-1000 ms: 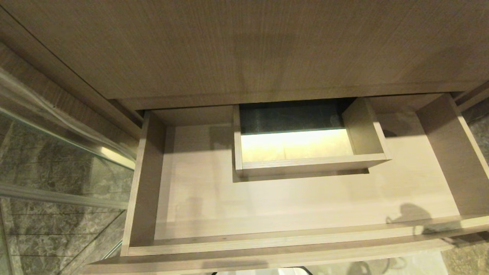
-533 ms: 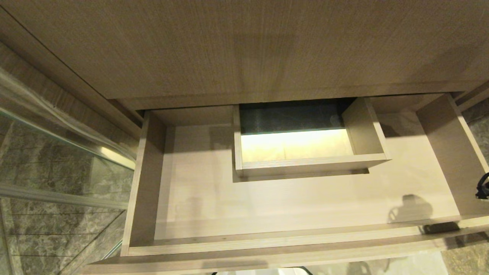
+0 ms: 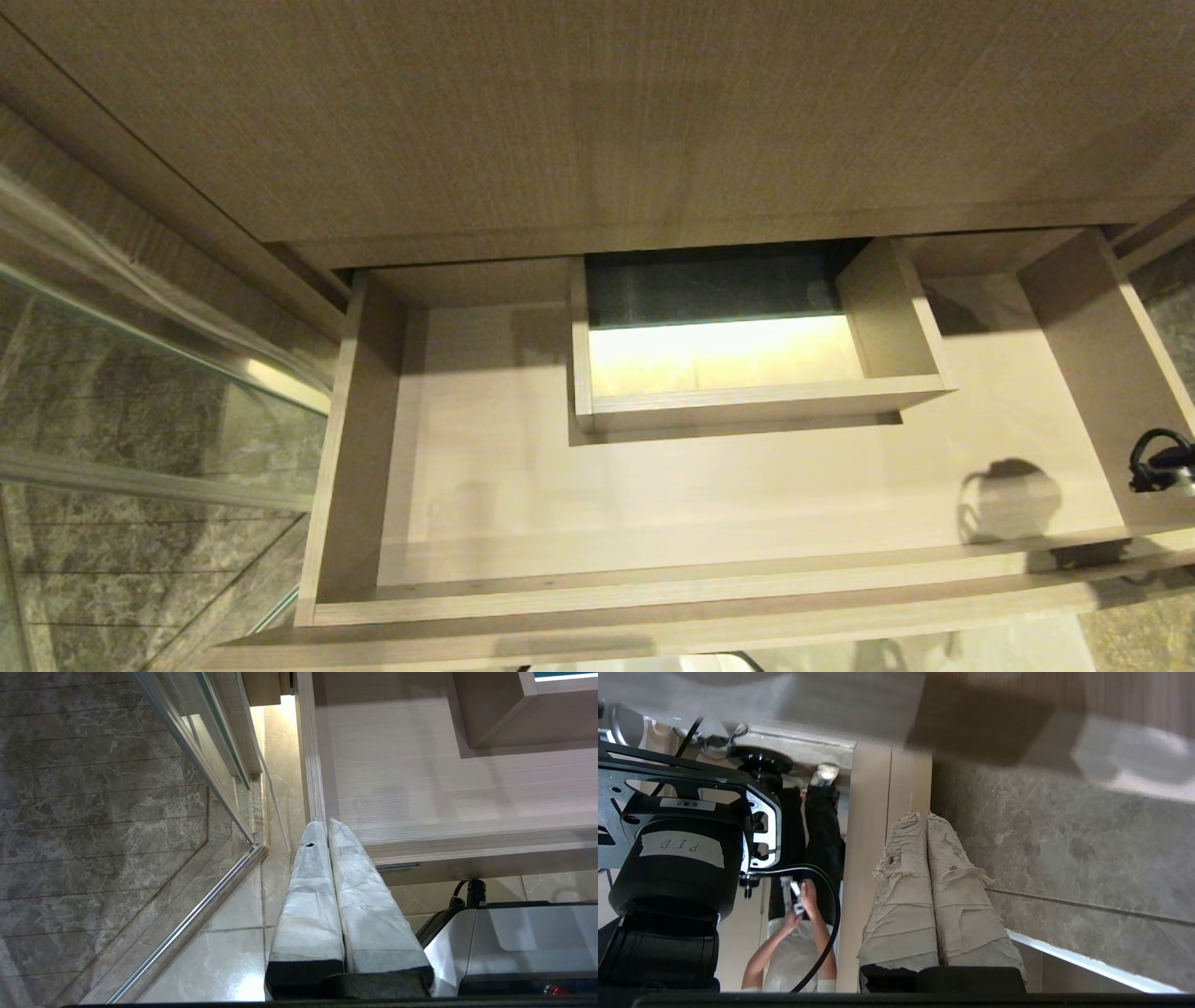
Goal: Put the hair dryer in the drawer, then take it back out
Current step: Close the drawer
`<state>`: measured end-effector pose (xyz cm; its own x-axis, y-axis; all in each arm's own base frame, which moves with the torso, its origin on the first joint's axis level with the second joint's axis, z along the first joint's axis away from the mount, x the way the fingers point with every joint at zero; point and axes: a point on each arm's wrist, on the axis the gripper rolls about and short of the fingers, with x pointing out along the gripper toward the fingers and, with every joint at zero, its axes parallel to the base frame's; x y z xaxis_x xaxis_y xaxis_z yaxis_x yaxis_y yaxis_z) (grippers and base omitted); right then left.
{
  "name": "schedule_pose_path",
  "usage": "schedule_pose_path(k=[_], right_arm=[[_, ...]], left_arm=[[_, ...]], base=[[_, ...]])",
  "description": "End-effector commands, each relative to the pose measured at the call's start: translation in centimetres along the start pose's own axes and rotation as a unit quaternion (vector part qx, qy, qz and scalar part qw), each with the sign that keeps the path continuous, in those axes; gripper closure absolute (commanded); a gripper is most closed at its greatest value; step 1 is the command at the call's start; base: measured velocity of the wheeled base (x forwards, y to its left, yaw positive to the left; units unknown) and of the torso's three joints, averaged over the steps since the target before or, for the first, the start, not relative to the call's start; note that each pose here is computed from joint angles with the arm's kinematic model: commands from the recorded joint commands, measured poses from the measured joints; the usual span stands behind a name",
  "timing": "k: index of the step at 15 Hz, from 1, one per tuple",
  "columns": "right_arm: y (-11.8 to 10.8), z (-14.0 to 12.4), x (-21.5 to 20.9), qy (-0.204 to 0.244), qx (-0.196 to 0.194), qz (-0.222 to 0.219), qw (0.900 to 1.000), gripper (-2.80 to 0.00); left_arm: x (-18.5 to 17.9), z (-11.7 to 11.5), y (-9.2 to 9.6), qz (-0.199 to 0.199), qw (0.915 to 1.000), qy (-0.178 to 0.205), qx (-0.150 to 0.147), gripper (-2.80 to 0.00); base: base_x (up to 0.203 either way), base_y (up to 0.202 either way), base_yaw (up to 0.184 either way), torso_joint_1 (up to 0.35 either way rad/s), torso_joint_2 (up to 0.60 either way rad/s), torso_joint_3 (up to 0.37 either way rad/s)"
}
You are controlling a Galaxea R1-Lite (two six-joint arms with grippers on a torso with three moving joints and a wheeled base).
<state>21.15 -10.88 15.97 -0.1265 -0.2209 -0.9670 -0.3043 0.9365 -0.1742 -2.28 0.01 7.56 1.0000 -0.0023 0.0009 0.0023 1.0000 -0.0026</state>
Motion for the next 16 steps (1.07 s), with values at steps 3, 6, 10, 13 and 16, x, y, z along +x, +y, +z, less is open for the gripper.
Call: schedule_pose_path(k=[3,6,10,13,16], right_arm=[[-0.9,1.4,0.8,0.003,-0.004,0.007,1.0,0.0],[-1.7,2.5,0.7,-0.05,0.005,-0.004,0.999,0.0],[-1.9,2.7,0.1,-0.097,0.011,-0.003,0.995,0.0],[-2.0,2.5,-0.8,-0.139,0.016,-0.01,0.99,0.0],[-2.6,3.2,-2.0,-0.245,0.017,-0.017,0.969,0.0]], left_arm=[[0.0,0.0,0.0,0.0,1.0,0.0,0.0,0.0],[0.0,0.0,0.0,0.0,1.0,0.0,0.0,0.0],[0.0,0.0,0.0,0.0,1.0,0.0,0.0,0.0],[0.0,0.0,0.0,0.0,1.0,0.0,0.0,0.0],[0.0,0.0,0.0,0.0,1.0,0.0,0.0,0.0]], base=[[0.0,0.0,0.0,0.0,0.0,0.0],[0.0,0.0,0.0,0.0,0.0,0.0],[0.0,0.0,0.0,0.0,0.0,0.0],[0.0,0.0,0.0,0.0,0.0,0.0],[0.0,0.0,0.0,0.0,0.0,0.0]])
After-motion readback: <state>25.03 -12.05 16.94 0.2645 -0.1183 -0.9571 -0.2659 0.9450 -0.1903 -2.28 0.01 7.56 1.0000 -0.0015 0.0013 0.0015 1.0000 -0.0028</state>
